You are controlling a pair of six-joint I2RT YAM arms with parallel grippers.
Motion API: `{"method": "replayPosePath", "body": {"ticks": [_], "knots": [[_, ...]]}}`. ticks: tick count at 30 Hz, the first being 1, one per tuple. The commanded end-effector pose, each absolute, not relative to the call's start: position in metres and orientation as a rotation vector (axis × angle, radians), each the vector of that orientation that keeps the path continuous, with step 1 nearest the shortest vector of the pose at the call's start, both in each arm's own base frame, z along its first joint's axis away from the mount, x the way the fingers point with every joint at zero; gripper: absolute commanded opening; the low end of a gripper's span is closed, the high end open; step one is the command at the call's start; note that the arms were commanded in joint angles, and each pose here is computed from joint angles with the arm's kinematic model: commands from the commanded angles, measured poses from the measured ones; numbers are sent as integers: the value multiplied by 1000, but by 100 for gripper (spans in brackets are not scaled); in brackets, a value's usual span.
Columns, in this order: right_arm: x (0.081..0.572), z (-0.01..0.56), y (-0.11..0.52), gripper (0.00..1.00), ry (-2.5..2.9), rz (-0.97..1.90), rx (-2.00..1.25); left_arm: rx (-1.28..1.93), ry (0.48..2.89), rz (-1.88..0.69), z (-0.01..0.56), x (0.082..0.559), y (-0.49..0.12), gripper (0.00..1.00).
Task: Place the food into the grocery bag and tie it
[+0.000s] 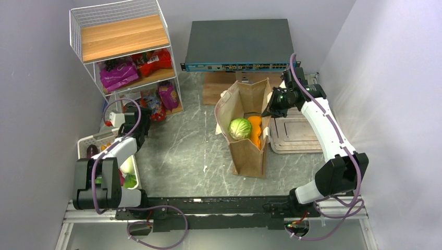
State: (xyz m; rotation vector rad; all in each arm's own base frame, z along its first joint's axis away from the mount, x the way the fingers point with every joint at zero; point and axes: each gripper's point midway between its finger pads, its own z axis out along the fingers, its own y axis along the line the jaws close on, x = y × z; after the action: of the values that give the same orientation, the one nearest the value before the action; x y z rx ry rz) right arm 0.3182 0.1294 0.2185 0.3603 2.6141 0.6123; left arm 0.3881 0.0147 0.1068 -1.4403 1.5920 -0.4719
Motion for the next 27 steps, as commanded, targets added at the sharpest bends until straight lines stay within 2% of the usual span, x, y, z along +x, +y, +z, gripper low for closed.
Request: {"method": "replayPosePath", "body": {"ticks": [1, 16, 17, 21, 22, 27], "knots": [[325, 230, 125, 0, 2566, 610, 340, -1420, 1528, -516, 130, 411, 22, 91], [337, 229, 119, 0, 2587, 587, 365, -1476, 1563, -483, 104, 426, 27, 88], [338, 231, 119, 0, 2585, 588, 366, -1480, 1561, -481, 103, 426, 29, 85], [339, 231, 118, 0, 2585, 589, 371, -1460, 1574, -507, 100, 434, 29, 57], [339, 231, 117, 0, 2587, 589, 376, -1463, 1573, -518, 99, 435, 29, 54], [340, 232, 116, 0, 2586, 592, 378, -1489, 1564, -521, 96, 434, 34, 49]]}}
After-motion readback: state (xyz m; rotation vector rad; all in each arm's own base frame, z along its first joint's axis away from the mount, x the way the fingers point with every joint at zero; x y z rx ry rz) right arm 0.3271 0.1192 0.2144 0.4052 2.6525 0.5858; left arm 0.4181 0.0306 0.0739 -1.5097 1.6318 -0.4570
